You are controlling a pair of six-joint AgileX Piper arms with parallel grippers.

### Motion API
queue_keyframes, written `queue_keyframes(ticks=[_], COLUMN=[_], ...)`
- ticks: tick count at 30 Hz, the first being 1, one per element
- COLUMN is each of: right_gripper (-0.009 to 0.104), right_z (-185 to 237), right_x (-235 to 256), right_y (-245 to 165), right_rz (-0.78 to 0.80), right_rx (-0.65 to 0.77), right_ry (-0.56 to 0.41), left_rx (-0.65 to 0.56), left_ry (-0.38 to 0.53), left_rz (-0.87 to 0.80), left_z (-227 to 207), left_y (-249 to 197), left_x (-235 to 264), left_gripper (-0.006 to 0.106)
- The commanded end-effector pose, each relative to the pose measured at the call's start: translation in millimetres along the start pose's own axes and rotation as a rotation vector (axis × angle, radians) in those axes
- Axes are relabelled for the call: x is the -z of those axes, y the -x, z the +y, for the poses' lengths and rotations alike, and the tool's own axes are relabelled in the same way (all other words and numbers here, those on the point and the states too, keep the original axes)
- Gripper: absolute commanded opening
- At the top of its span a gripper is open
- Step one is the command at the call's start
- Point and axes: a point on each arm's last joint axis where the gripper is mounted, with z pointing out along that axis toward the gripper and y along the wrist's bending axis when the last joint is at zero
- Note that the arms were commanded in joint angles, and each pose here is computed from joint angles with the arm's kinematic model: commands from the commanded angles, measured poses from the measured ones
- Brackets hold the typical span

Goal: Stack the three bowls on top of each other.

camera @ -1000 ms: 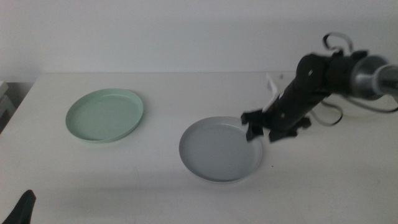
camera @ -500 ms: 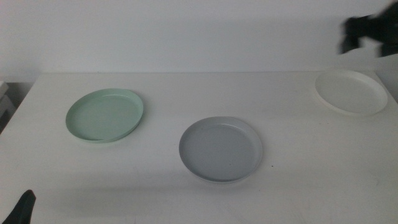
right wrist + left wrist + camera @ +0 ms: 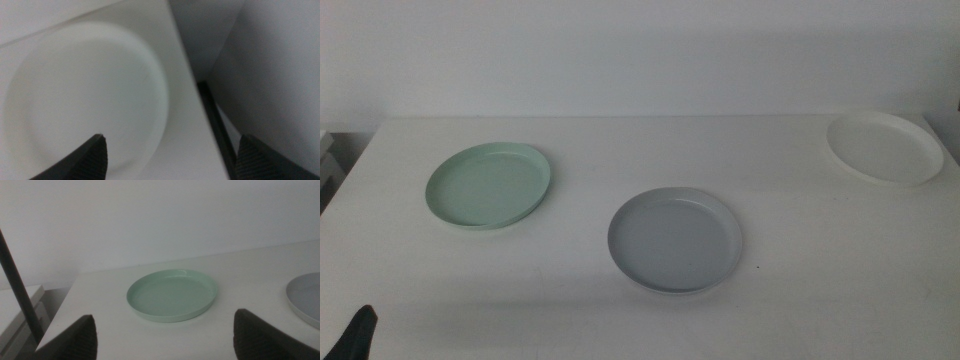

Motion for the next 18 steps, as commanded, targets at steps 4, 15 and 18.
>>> queue_keyframes(ticks=[4, 15, 18], right_gripper=[0.067, 0.063, 0.062], right_z=[-9.3, -14.2, -14.0], right_x=[3.6, -62.1, -73.9], right_y=[28.6, 19.4, 15.7], right_rz=[-0.215, -0.23, -0.222], right_rx=[-0.01, -0.001, 0.002], right_ry=[-0.002, -0.007, 0.006], left_rx=[0.013, 0.013, 0.013], left_ry=[0.019, 0.019, 0.019], left_rz=[-0.076, -0.076, -0.076], left_z=[1.6, 1.6, 1.6], left_y=[4.9, 4.9, 4.9], left_x=[1.1, 1.1, 1.1], left_gripper=[0.09, 0.09, 0.09])
